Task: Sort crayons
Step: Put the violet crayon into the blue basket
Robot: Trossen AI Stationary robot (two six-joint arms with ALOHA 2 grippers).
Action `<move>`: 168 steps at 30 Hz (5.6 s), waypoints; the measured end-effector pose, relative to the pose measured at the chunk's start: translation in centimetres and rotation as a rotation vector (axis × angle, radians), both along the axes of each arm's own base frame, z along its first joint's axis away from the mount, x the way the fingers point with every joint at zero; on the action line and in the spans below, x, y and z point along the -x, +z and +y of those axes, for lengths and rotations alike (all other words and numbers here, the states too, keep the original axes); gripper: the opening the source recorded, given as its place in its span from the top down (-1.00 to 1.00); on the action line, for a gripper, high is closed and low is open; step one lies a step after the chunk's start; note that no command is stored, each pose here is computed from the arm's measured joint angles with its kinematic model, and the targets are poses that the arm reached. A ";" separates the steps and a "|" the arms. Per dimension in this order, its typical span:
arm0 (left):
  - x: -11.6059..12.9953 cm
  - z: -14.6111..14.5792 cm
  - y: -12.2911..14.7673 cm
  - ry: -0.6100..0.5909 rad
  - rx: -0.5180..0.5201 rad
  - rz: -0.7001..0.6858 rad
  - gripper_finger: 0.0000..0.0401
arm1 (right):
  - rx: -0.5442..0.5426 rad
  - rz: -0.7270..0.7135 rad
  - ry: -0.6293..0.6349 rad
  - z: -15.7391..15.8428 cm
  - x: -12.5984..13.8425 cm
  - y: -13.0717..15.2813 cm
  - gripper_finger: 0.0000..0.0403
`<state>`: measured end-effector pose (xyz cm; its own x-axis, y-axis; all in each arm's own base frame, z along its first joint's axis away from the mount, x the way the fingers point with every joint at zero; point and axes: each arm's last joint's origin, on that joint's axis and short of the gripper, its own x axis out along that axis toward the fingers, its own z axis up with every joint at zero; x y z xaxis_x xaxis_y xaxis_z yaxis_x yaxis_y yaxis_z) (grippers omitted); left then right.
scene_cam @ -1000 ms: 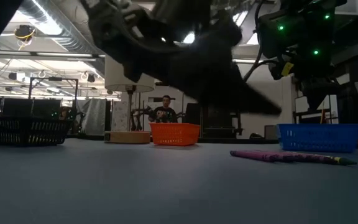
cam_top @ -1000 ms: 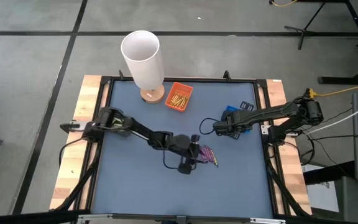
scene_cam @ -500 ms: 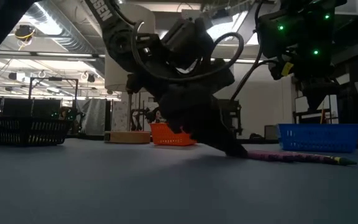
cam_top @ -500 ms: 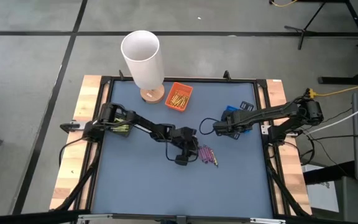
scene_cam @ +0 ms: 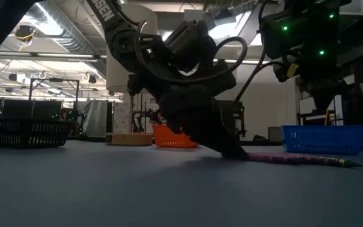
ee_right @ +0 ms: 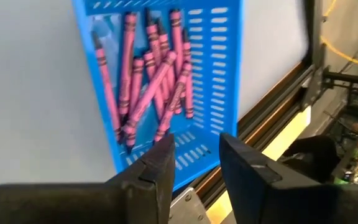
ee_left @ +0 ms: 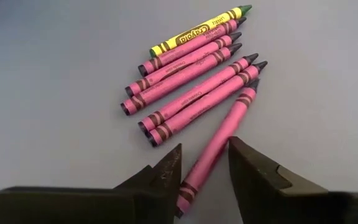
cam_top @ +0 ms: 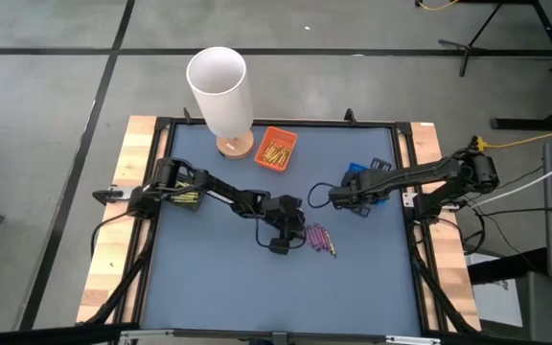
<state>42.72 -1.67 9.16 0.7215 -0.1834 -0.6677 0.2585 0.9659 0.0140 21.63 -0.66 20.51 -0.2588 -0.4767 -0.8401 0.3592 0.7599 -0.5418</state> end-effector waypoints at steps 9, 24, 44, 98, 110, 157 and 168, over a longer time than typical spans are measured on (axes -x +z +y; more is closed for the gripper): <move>0.1 -0.2 -0.1 -0.005 -0.003 0.004 0.71 | -0.087 -0.059 0.016 0.2 0.9 1.5 0.38; 0.1 -1.2 0.0 -0.006 -0.022 -0.010 0.92 | -0.259 -0.610 0.050 0.6 0.6 5.5 0.38; -0.1 -1.9 2.2 0.071 0.051 -0.070 0.93 | -0.474 -0.724 0.428 7.6 -3.0 4.3 0.38; -1.5 -3.0 5.2 0.120 0.046 -0.413 0.93 | -0.495 -0.630 0.464 9.8 -4.6 1.1 0.92; -1.5 -3.0 5.2 0.119 0.045 -0.413 0.93 | -0.496 -0.634 0.467 9.8 -4.7 1.1 0.78; -1.5 -2.8 5.1 0.162 0.019 -0.407 0.28 | -0.046 -0.104 0.335 4.7 -0.1 2.6 0.82; -1.5 -2.8 5.2 0.161 0.020 -0.408 0.28 | -0.015 0.007 0.255 2.5 0.6 2.8 0.82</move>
<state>44.23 -4.49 14.32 0.9457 -0.0572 -0.3200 0.0822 0.9945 0.0650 21.04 1.88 23.32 -0.1376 -0.5146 -0.8463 0.1513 0.8335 -0.5314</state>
